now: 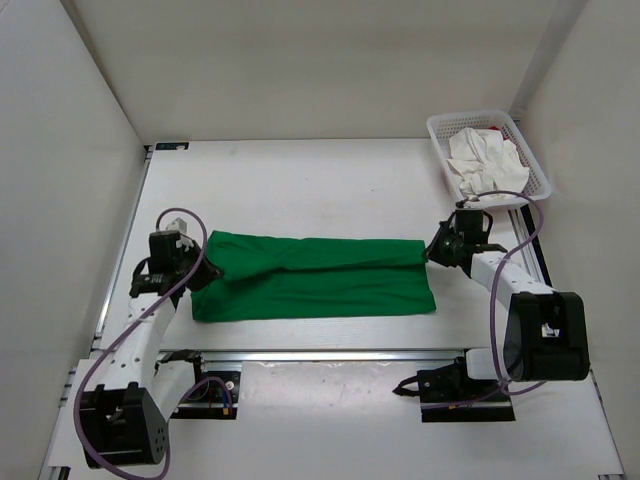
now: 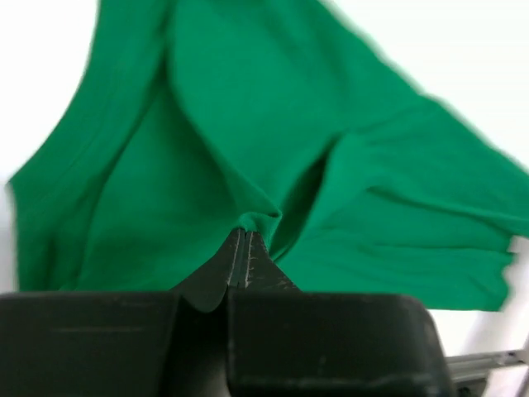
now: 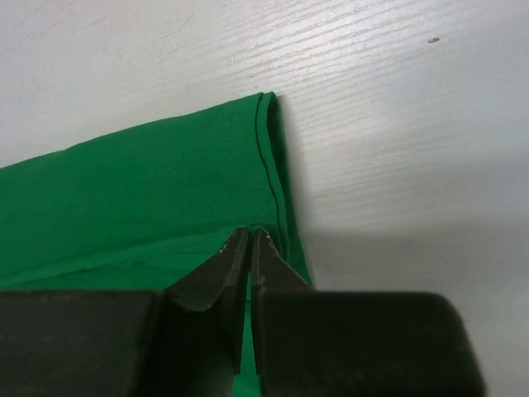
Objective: Fold and stack the t-shirts
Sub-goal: Fold the other side of the tshirt into a rectangle, then rotate the tshirt 90 degrees
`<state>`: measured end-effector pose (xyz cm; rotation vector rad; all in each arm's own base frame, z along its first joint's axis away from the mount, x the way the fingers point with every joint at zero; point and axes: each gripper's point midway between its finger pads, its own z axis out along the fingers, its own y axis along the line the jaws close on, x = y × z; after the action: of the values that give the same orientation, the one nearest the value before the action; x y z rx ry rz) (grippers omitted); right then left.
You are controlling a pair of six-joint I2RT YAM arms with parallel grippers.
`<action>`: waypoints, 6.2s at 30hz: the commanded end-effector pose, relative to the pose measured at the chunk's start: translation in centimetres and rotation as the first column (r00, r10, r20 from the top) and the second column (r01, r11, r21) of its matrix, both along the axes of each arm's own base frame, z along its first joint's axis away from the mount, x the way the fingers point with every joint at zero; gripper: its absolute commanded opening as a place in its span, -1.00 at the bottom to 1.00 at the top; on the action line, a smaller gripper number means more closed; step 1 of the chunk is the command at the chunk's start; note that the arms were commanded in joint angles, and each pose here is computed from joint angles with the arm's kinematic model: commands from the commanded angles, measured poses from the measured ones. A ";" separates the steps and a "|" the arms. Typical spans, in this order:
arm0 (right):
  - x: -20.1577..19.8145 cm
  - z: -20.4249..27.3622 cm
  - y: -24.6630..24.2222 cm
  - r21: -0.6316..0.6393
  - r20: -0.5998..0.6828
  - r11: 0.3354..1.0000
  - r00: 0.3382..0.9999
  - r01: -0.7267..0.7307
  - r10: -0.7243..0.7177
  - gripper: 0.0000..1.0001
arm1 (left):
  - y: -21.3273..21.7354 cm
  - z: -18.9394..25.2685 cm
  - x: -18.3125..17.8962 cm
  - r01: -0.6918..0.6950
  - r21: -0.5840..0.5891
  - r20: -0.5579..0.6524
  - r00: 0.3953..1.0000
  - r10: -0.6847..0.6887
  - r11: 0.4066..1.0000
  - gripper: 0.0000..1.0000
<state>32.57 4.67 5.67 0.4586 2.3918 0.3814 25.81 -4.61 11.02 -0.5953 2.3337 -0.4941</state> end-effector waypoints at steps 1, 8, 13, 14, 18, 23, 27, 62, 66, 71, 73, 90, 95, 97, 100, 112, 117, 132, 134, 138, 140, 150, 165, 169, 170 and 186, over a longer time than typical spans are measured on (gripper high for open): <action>0.5 -0.1 0.1 -0.004 0.031 1.000 1.000 0.004 -0.004 -1.00 | 0.6 -2.5 -2.3 0.010 0.045 -0.064 0.998 -0.007 0.999 -1.00; -0.6 -1.4 -0.1 -0.018 -0.006 1.000 1.000 0.008 -0.008 -0.99 | -0.7 -2.4 -3.5 0.052 0.023 -0.079 0.996 -0.050 0.998 -0.98; -1.0 -1.2 -0.1 -0.029 -0.007 1.000 1.000 0.006 -0.007 -0.79 | 0.3 -1.4 -3.0 -0.008 0.029 -0.048 0.999 0.009 1.000 -0.69; -1.2 -0.8 -0.3 -0.028 -0.003 0.999 1.000 0.017 -0.017 -0.70 | 0.3 -0.3 -2.4 -0.018 0.029 -0.023 1.000 0.019 0.999 -0.71; -1.2 1.7 -0.2 -0.071 0.053 0.997 0.998 0.021 -0.017 -0.37 | -0.3 2.5 -0.9 -0.015 0.005 0.070 0.997 0.014 1.000 -0.59; -1.1 4.9 3.0 -0.071 0.131 0.996 0.989 -0.055 0.064 -0.41 | 0.0 4.0 -0.3 -0.044 0.016 0.144 0.989 0.041 0.999 -0.55; -1.1 7.6 11.5 0.025 0.244 0.955 0.928 -0.296 0.282 -0.98 | -1.0 2.9 -0.1 -0.024 -0.052 0.158 0.987 0.031 0.998 -0.57; -2.4 2.8 44.1 0.030 0.201 0.457 0.453 -0.889 0.868 -0.20 | 1.5 -7.8 7.0 -0.267 -0.311 -0.097 0.964 0.249 0.912 -0.67; -3.4 2.6 44.1 0.027 0.201 0.452 0.448 -0.891 0.871 -0.31 | 1.7 -7.9 7.1 -0.269 -0.306 -0.095 0.963 0.251 0.914 -0.68; -4.6 1.3 43.4 0.038 0.164 0.444 0.444 -0.895 0.881 -0.25 | 1.2 -8.5 6.7 -0.266 -0.307 -0.113 0.964 0.242 0.914 -0.69; -4.9 1.6 43.8 0.030 0.175 0.439 0.437 -0.898 0.882 -0.24 | 1.3 -8.1 7.2 -0.264 -0.305 -0.097 0.964 0.246 0.915 -0.68; -11.5 0.3 39.5 -0.056 0.135 0.405 0.395 -0.913 0.909 -0.67 | 2.2 -8.6 7.2 -0.297 -0.300 -0.123 0.954 0.272 0.907 -0.71; -12.1 0.7 38.5 -0.079 0.135 0.418 0.405 -0.905 0.904 -0.24 | 2.5 -8.6 7.4 -0.304 -0.297 -0.127 0.952 0.278 0.905 -0.73; -11.8 1.5 38.1 -0.083 0.144 0.428 0.414 -0.900 0.899 -0.23 | 2.5 -8.0 7.5 -0.298 -0.313 -0.117 0.954 0.275 0.902 -0.75; -12.2 3.8 38.1 -0.063 0.200 0.418 0.399 -0.906 0.895 -0.35 | 2.9 -6.0 7.8 -0.289 -0.307 -0.062 0.957 0.284 0.907 -0.74; -10.9 -0.3 39.5 -0.001 0.124 0.444 0.440 -0.896 0.889 -1.00 | -4.0 -5.6 5.0 -0.101 -0.262 -0.004 0.995 0.103 0.960 -0.71; -12.2 -1.7 38.7 0.017 0.094 0.462 0.461 -0.887 0.882 -0.99 | -3.2 -8.5 3.2 -0.142 -0.298 -0.084 0.989 0.122 0.944 -0.72; -3.1 1.0 15.6 0.066 0.153 0.907 0.902 -0.417 0.403 -1.00 | -1.1 -2.0 4.5 -0.191 -0.310 0.137 0.960 0.243 0.931 -0.65; -2.8 -0.7 11.7 0.060 0.111 0.950 0.948 -0.306 0.298 -1.00 | -3.0 -2.0 4.4 -0.151 -0.308 0.146 0.968 0.204 0.939 -0.63; -2.5 -1.9 6.4 0.047 0.079 0.989 0.987 -0.141 0.137 -1.00 | -5.3 -4.7 3.7 -0.100 -0.335 0.061 0.990 0.128 0.937 -0.64; -2.6 -2.1 4.3 0.020 0.072 0.997 0.995 -0.069 0.068 -1.00 | -5.5 -6.7 3.1 -0.105 -0.353 -0.010 0.994 0.108 0.930 -0.66; -6.5 -4.6 3.7 0.064 0.006 0.998 1.000 0.005 -0.006 -1.00 | -1.5 -9.7 3.4 -0.282 -0.411 -0.108 0.959 0.261 0.867 -0.73; -0.6 6.1 21.6 0.160 0.290 0.748 0.755 -0.644 0.588 -0.99 | -7.5 -0.4 5.4 0.051 -0.346 0.182 0.983 0.014 0.937 -0.60; 2.6 5.5 27.2 0.140 0.266 0.612 0.625 -0.778 0.734 -0.99 | -8.1 -1.2 3.7 0.119 -0.351 0.162 0.985 -0.065 0.929 -0.61; 3.6 4.9 28.7 0.136 0.260 0.579 0.593 -0.804 0.762 -1.00 | -8.2 -1.0 3.3 0.129 -0.349 0.169 0.983 -0.073 0.928 -0.60; 3.2 -3.2 41.2 0.295 0.113 0.225 0.268 -0.929 0.957 0.13 | -7.1 2.4 3.5 0.160 -0.308 0.254 0.964 -0.081 0.938 -0.57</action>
<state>39.48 44.38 4.42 -0.9236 2.3309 1.2277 28.55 -11.84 10.88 -0.5659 2.1371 -0.9518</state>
